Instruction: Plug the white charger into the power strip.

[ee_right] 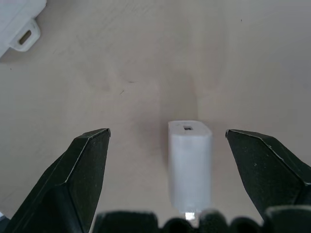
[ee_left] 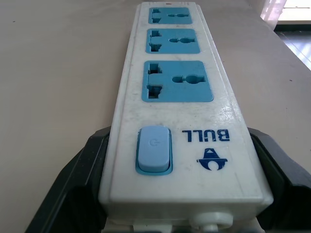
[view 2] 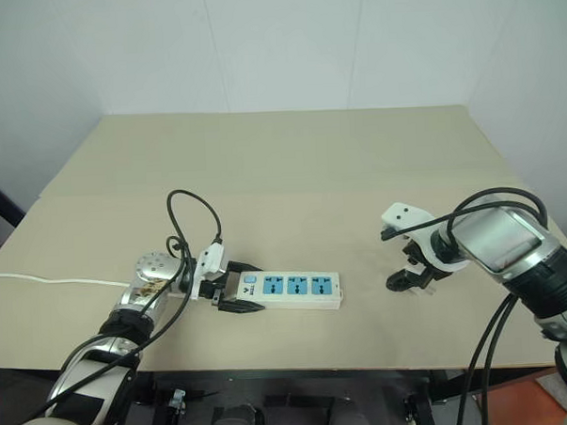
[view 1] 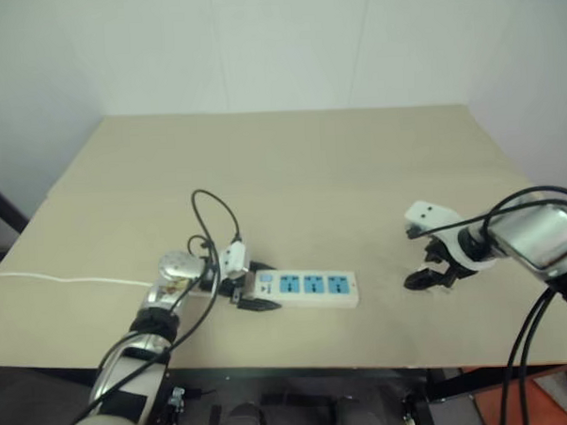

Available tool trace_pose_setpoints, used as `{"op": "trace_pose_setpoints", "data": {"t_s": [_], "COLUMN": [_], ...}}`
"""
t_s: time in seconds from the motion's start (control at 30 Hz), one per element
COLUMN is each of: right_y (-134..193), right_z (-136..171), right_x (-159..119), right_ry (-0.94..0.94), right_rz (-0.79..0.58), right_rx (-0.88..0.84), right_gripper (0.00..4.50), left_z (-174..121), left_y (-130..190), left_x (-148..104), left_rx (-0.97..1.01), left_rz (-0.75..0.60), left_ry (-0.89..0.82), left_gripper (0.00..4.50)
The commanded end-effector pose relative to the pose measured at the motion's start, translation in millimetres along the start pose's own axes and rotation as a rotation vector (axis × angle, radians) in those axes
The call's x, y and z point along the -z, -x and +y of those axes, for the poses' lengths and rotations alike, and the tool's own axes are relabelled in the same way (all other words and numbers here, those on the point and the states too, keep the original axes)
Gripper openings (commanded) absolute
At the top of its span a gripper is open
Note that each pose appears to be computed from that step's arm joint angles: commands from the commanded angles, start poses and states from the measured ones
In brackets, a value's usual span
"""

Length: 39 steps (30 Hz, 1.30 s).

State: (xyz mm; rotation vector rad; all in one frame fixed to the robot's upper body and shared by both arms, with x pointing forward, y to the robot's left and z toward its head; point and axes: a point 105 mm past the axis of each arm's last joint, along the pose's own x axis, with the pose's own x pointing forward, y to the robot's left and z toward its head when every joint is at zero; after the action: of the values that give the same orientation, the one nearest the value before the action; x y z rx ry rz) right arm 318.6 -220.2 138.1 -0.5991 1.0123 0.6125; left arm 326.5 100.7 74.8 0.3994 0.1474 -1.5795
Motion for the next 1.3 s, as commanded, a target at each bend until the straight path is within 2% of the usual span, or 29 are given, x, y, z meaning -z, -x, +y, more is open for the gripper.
{"op": "trace_pose_setpoints", "data": {"t_s": [0.03,0.37,0.47,0.7,0.77,0.9,0.97,1.03,1.17,1.3], "right_y": [-4.7,-23.8,-27.6,-31.4,-31.3,-26.7,-21.5,-10.3,25.7,62.3], "right_z": [-5.9,-2.0,-3.5,-0.2,1.0,-5.7,-13.3,-19.9,-22.4,-8.3], "right_x": [1.4,12.6,14.4,12.4,12.2,8.5,0.1,-21.5,-69.4,-100.0], "right_ry": [0.009,0.009,0.01,0.061,0.069,0.067,0.078,0.05,0.017,-0.095], "right_rz": [0.005,0.063,0.075,0.093,0.093,0.068,0.006,-0.136,-0.555,-0.99], "right_rx": [0.02,-0.011,-0.01,-0.027,-0.031,0.002,0.045,0.064,0.065,0.031], "right_gripper": [4.5,4.5,3.92,1.64,1.18,1.18,1.18,1.18,1.18,1.18], "left_z": [-14.0,-16.9,-17.2,-17.6,-17.7,-17.4,-17.2,-16.4,-15.1,-16.0], "left_y": [-12.1,-11.4,-11.6,-11.5,-11.0,-9.4,-8.6,-7.9,-7.0,-8.3], "left_x": [14.5,13.2,12.7,12.0,12.2,12.7,13.1,13.0,11.9,11.5], "left_rx": [0.066,0.065,0.066,0.067,0.065,0.062,0.062,0.06,0.057,0.061], "left_rz": [0.05,0.053,0.052,0.056,0.058,0.064,0.068,0.072,0.073,0.072], "left_ry": [0.046,0.046,0.047,0.049,0.049,0.049,0.049,0.045,0.032,0.016], "left_gripper": [3.31,3.31,3.31,3.31,3.31,3.31,3.31,3.31,3.31,3.31]}}
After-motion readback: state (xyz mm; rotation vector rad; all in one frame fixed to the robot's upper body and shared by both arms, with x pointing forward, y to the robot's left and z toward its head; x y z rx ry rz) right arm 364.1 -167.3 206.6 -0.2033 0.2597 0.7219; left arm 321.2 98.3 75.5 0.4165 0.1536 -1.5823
